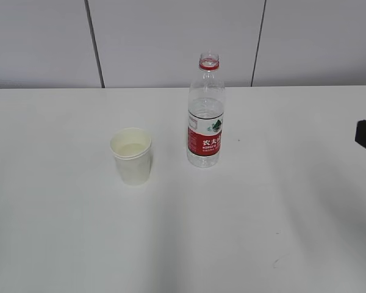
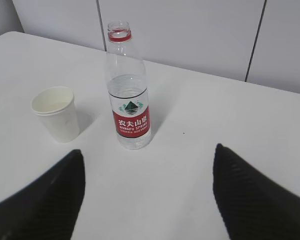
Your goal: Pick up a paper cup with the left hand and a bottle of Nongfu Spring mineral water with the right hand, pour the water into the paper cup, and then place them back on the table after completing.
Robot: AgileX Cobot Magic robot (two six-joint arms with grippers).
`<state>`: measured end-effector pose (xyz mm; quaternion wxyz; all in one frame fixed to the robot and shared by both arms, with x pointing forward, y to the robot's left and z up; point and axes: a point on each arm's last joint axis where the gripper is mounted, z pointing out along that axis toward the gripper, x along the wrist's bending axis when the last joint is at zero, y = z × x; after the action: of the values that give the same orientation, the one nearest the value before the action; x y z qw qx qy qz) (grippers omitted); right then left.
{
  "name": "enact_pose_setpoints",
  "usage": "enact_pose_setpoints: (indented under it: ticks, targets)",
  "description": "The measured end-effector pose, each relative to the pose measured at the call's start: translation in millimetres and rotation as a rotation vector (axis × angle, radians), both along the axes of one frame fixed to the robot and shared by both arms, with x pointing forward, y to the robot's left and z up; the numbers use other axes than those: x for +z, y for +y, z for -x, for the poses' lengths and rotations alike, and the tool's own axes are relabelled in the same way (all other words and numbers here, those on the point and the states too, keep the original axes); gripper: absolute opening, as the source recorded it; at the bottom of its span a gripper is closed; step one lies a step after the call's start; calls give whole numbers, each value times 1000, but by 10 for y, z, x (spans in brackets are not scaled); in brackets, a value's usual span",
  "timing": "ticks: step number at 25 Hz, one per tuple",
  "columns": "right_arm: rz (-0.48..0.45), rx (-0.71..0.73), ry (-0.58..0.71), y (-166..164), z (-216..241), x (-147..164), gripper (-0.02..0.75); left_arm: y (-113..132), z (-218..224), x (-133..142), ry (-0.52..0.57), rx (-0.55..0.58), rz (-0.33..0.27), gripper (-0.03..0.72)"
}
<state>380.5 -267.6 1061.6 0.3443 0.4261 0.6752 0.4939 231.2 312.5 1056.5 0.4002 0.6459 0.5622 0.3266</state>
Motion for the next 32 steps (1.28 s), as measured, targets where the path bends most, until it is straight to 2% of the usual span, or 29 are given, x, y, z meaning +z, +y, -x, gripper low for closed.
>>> enact_pose_setpoints:
  ticks: [4,7,10,15,17,18,19,21,27,32]
  targets:
    - [8,16,-82,16,161,-4,587,-1,0,1,-1,-1,1,403]
    - [-66,-29,-174,-3,205,43,587,-1,0,1,-1,-1,1,398]
    - [-92,-150,-237,-101,210,76,587,-1,0,1,-1,-1,1,396]
    - [-105,-357,-255,-278,293,98,587,-1,0,1,-1,-1,1,396]
    - [-86,-439,-229,-348,360,78,587,-1,0,1,-1,-1,1,396]
    - [-10,-494,-174,-403,456,24,587,-1,0,1,-1,-1,1,396]
    - [-10,-494,-174,-403,456,24,587,-1,0,1,-1,-1,1,396]
    - [44,-527,-83,-436,566,-60,587,-1,0,1,-1,-1,1,391]
    - [94,-503,41,-416,921,-197,587,-1,0,1,-1,-1,1,378]
    - [123,-425,58,-351,1187,-54,587,-1,0,1,-1,-1,1,375]
